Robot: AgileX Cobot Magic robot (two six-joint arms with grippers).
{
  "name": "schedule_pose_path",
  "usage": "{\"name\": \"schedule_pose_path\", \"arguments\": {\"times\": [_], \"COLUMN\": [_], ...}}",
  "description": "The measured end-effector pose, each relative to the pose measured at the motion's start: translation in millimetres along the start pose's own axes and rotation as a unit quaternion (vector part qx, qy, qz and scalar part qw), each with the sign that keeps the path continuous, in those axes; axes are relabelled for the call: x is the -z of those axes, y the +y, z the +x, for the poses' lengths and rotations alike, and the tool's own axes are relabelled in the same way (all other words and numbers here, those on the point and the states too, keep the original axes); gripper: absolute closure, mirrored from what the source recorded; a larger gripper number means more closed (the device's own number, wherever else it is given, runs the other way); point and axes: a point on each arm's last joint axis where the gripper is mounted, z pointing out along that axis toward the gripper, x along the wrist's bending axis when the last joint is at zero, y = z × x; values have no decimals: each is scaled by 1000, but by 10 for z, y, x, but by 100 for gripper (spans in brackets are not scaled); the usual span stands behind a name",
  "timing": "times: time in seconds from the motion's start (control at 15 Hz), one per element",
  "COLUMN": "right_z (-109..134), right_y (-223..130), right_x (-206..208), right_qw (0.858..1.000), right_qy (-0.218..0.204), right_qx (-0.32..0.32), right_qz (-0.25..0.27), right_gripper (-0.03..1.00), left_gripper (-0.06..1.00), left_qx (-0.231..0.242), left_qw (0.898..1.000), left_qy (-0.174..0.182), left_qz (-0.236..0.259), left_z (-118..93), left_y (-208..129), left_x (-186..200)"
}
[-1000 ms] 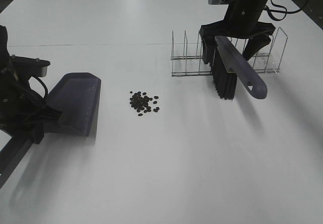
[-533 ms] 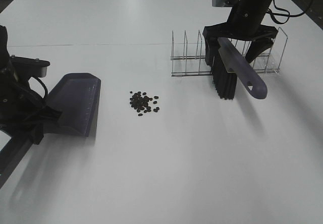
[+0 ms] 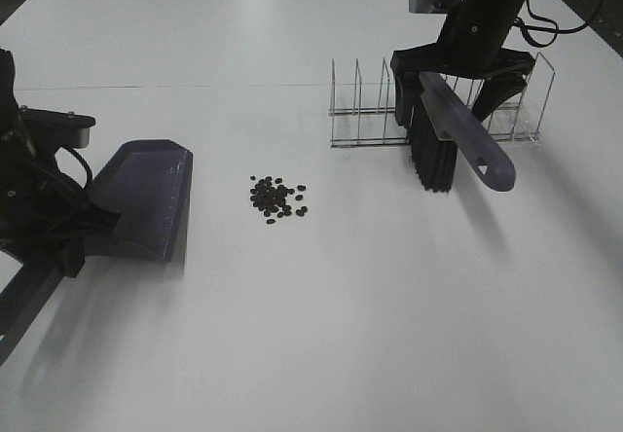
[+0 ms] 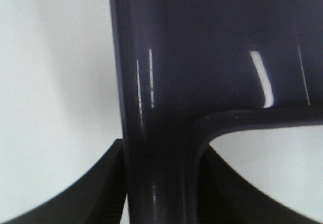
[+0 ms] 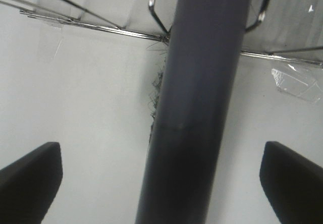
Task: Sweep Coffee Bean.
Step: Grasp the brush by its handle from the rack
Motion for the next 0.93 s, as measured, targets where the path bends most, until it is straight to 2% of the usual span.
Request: {"name": "schedule_pose_path", "arguments": {"times": [0.33, 0.6, 0.93], "right_z": [-4, -26, -24], "right_y": [-2, -26, -26], "right_x": [-54, -386, -386], "right_qw": [1000, 999, 999], "right_qy": [0, -1, 1], "right_qx": [0, -3, -3], "right_qz": [5, 39, 39], "right_gripper": [-1, 1, 2], "left_gripper": [61, 61, 61], "left_qx": [0, -1, -3], "left_qw": [1000, 1000, 1000], "left_qy": [0, 1, 2], "left_qz": [0, 0, -1], "left_z": [0, 2, 4], "left_y": [0, 0, 2], "left_x": [0, 0, 0]}}
